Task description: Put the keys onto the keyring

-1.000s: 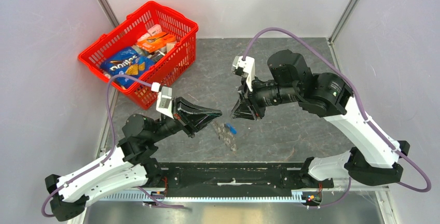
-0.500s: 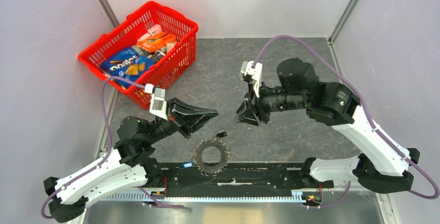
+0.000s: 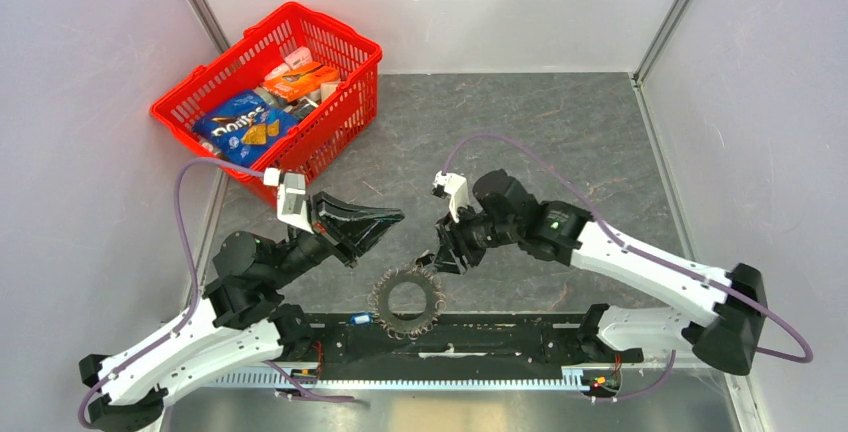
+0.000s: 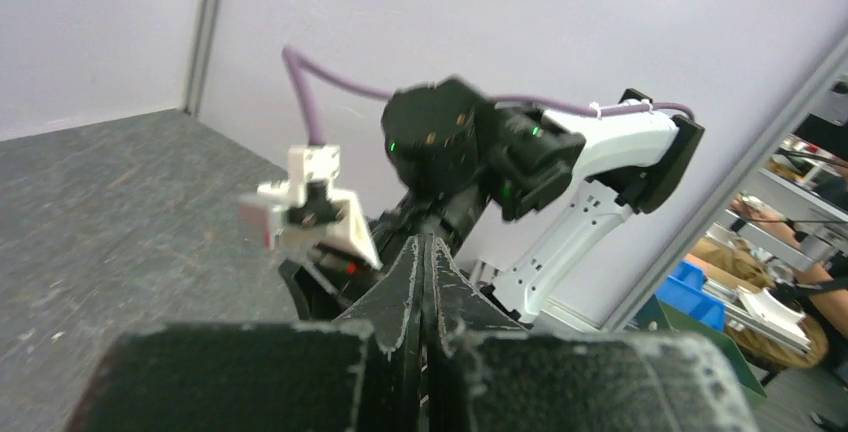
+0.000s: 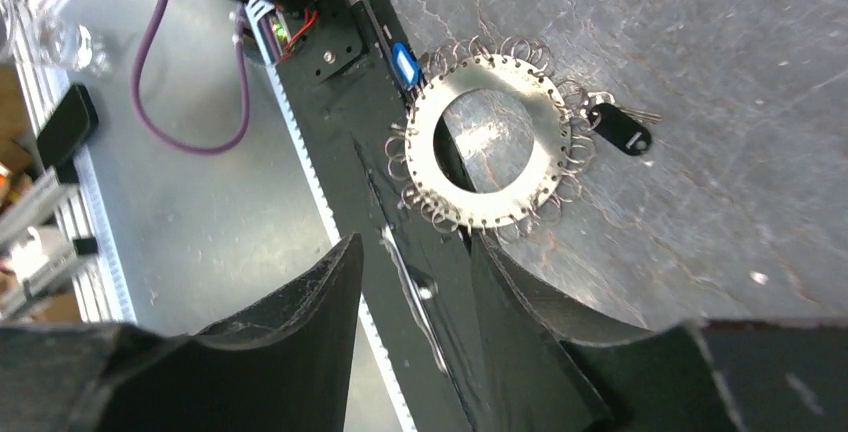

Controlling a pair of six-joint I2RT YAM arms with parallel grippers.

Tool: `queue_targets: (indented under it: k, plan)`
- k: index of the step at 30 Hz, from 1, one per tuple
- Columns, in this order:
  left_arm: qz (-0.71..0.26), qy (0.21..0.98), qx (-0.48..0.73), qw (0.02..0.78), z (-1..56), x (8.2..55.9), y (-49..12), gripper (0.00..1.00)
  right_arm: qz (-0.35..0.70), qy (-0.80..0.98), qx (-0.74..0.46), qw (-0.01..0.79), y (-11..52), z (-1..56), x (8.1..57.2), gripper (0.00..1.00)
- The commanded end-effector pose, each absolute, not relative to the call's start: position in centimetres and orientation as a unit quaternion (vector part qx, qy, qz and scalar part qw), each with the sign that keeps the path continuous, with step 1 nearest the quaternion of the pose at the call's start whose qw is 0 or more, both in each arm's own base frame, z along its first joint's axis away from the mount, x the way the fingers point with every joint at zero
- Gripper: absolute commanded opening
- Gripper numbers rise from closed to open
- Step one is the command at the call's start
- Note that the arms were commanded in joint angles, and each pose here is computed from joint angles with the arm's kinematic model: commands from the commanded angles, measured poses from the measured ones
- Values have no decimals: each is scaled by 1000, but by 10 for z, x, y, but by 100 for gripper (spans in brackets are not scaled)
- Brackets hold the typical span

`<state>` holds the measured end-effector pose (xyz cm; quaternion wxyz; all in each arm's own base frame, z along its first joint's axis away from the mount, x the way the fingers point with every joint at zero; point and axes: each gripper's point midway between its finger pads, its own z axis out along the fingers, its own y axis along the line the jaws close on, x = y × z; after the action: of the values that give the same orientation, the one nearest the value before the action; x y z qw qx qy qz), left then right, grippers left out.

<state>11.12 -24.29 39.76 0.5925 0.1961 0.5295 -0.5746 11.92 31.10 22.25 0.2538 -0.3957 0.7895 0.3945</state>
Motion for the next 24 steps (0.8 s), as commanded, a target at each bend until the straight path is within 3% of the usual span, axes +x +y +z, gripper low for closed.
queue_targets:
  k: [1, 5, 11, 17, 24]
  plan:
    - [-531, 549, 162, 625, 397, 125, -222, 3, 450, 793, -299, 281, 349, 203, 143, 53]
    - [-518, 557, 137, 635, 394, 129, -208, 14, 449, 819, -249, 255, 363, 166, 153, 54]
    - [-513, 565, 128, 633, 388, 128, -200, 27, 363, 878, -196, 244, 351, 105, 173, 57]
    - [-513, 571, 130, 628, 385, 129, -204, 29, 288, 915, -162, 231, 327, 57, 179, 70]
    - [-517, 574, 138, 619, 386, 129, -211, 29, 285, 923, -148, 211, 323, 33, 172, 71]
